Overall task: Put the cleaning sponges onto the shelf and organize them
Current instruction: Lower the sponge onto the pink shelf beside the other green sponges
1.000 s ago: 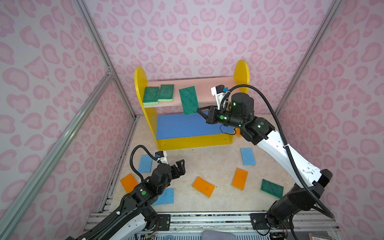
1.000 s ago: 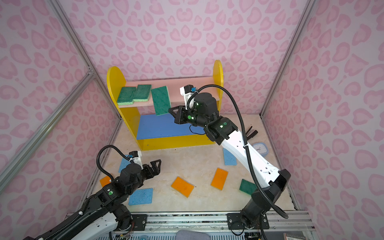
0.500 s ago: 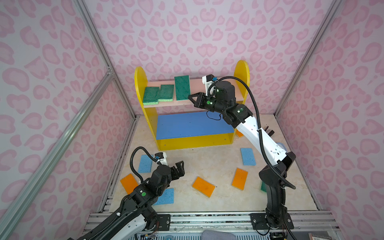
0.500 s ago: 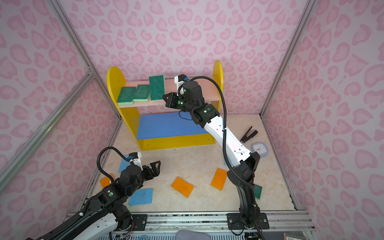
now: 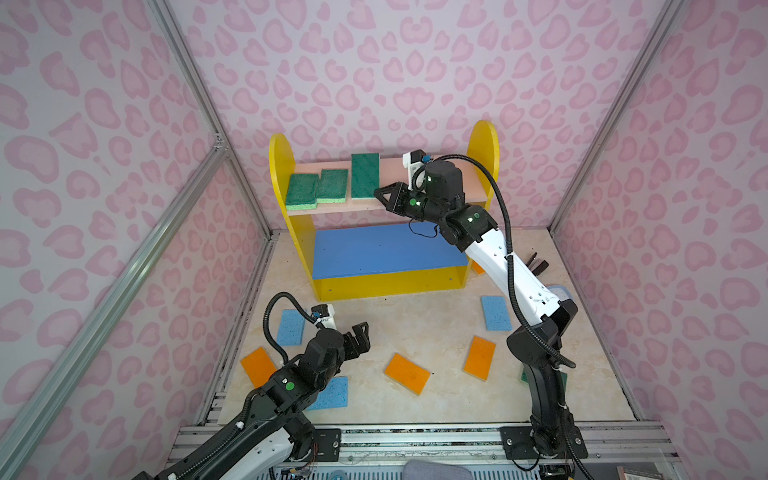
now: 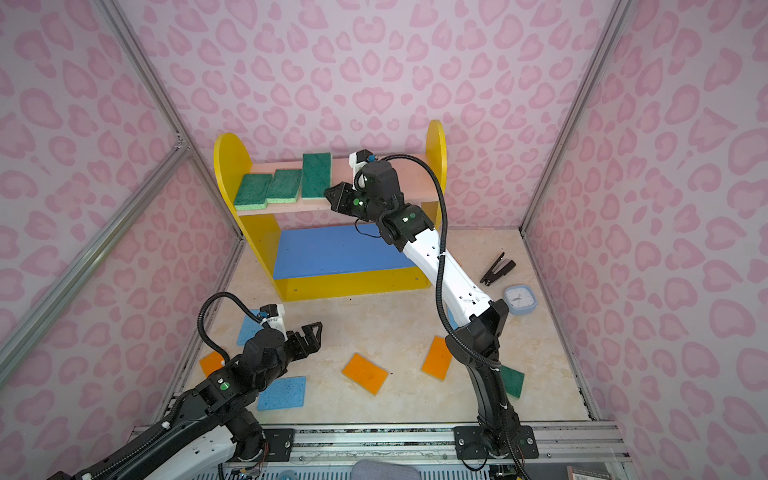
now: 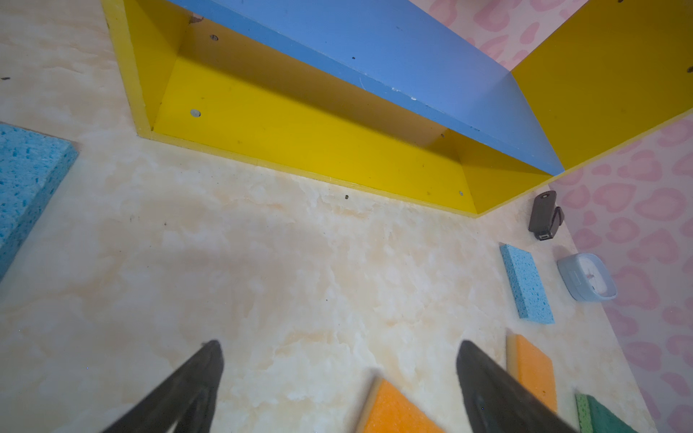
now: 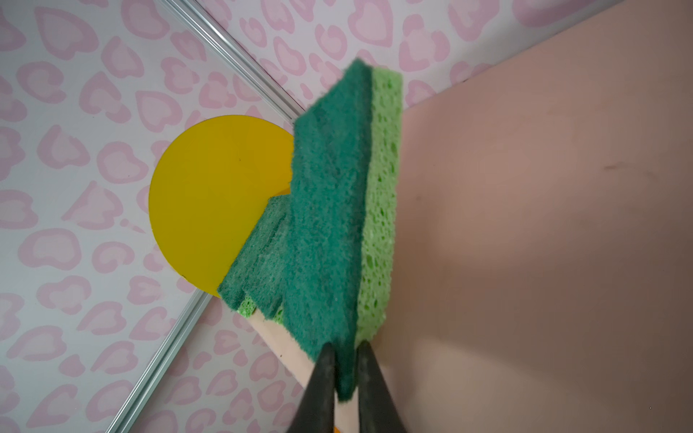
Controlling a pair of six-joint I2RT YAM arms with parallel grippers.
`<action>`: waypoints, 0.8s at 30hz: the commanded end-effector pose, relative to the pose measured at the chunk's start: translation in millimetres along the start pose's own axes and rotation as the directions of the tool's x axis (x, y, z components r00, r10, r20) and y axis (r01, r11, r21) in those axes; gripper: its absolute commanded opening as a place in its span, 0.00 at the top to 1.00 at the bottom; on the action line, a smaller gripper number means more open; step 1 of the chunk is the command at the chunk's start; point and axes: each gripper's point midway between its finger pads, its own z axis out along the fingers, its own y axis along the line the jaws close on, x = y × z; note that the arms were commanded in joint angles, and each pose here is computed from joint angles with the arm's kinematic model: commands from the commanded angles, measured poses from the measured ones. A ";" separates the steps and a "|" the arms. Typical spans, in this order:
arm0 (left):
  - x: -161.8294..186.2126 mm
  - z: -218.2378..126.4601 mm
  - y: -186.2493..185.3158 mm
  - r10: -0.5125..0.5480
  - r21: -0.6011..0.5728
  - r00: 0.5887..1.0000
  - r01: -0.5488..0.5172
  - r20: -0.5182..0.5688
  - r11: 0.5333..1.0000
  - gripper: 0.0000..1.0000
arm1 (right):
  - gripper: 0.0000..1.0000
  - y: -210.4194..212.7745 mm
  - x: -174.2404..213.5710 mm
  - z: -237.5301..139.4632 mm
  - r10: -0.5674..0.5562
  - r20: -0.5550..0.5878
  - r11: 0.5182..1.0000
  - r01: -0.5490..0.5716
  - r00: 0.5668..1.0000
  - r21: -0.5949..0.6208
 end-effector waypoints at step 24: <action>-8.1 -0.1 -6.2 -0.015 0.023 0.999 0.015 0.029 1.000 0.02 | 0.54 6.5 2.9 -6.7 -0.219 0.051 0.964 0.208 0.974 0.164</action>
